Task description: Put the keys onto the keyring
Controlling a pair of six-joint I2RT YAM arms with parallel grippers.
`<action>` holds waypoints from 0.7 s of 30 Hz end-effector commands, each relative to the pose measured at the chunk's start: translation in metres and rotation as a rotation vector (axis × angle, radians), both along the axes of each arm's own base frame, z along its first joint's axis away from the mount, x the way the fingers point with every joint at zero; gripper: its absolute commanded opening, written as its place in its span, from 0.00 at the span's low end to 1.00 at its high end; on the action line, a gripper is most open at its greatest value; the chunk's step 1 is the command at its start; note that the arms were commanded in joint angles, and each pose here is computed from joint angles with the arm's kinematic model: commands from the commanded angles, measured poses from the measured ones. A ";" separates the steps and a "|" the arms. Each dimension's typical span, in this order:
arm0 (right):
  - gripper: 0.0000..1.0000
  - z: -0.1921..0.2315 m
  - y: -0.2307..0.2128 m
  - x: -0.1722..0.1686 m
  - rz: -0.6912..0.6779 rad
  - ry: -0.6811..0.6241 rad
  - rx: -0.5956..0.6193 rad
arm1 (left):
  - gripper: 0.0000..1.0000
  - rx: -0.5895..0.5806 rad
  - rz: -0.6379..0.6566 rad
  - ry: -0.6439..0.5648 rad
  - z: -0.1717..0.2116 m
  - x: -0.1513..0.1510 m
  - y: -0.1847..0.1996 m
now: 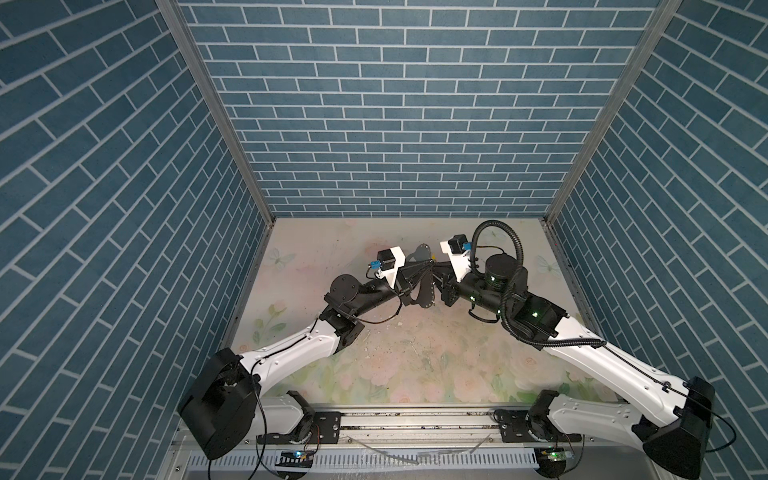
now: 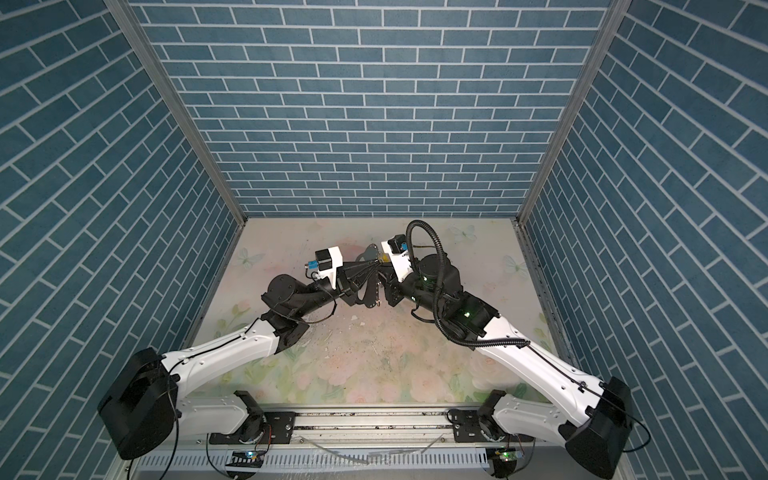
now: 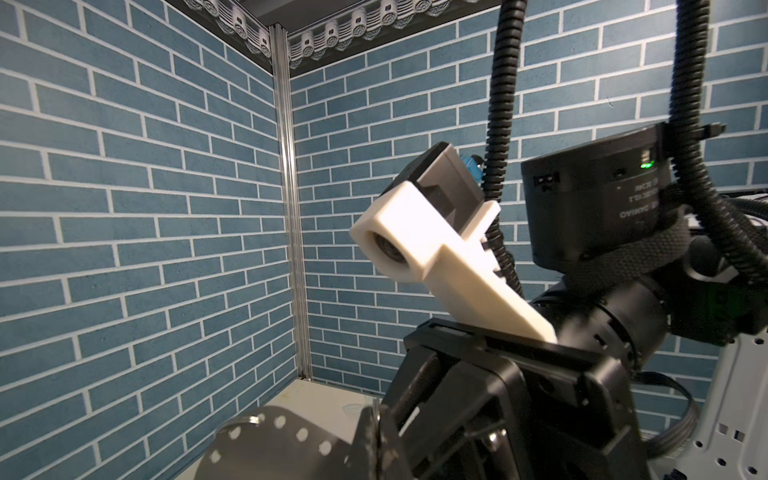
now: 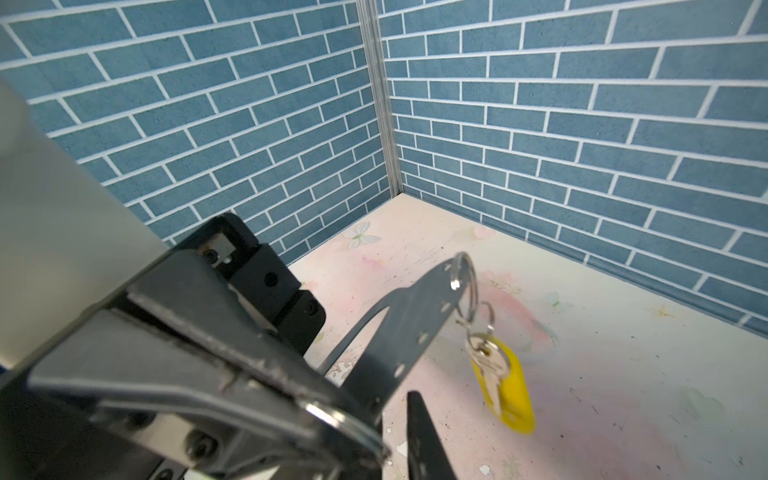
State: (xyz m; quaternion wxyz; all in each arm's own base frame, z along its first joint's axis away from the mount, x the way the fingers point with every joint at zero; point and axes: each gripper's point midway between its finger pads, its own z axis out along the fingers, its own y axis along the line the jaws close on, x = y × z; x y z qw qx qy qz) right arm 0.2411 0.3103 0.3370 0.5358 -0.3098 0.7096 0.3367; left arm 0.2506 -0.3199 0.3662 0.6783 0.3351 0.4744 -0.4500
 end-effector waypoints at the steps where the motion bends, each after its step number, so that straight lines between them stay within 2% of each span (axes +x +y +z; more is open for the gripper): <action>1: 0.15 0.007 -0.014 0.000 -0.051 -0.062 -0.032 | 0.00 -0.023 0.016 -0.023 0.001 -0.003 0.004; 11: 0.18 0.013 -0.031 0.005 -0.115 -0.113 -0.083 | 0.00 -0.024 0.029 0.013 -0.009 -0.002 0.009; 17: 0.28 0.019 -0.039 0.010 -0.147 -0.117 -0.098 | 0.00 -0.014 0.018 0.094 -0.011 -0.003 0.010; 19: 0.38 0.021 -0.039 0.010 -0.138 -0.115 -0.097 | 0.00 -0.009 0.013 0.109 -0.010 -0.006 0.012; 20: 0.58 0.023 -0.038 0.009 -0.121 -0.113 -0.096 | 0.00 -0.012 0.008 0.114 -0.009 -0.008 0.014; 21: 0.65 0.025 -0.037 0.007 -0.107 -0.115 -0.094 | 0.00 -0.013 0.002 0.113 -0.008 -0.011 0.015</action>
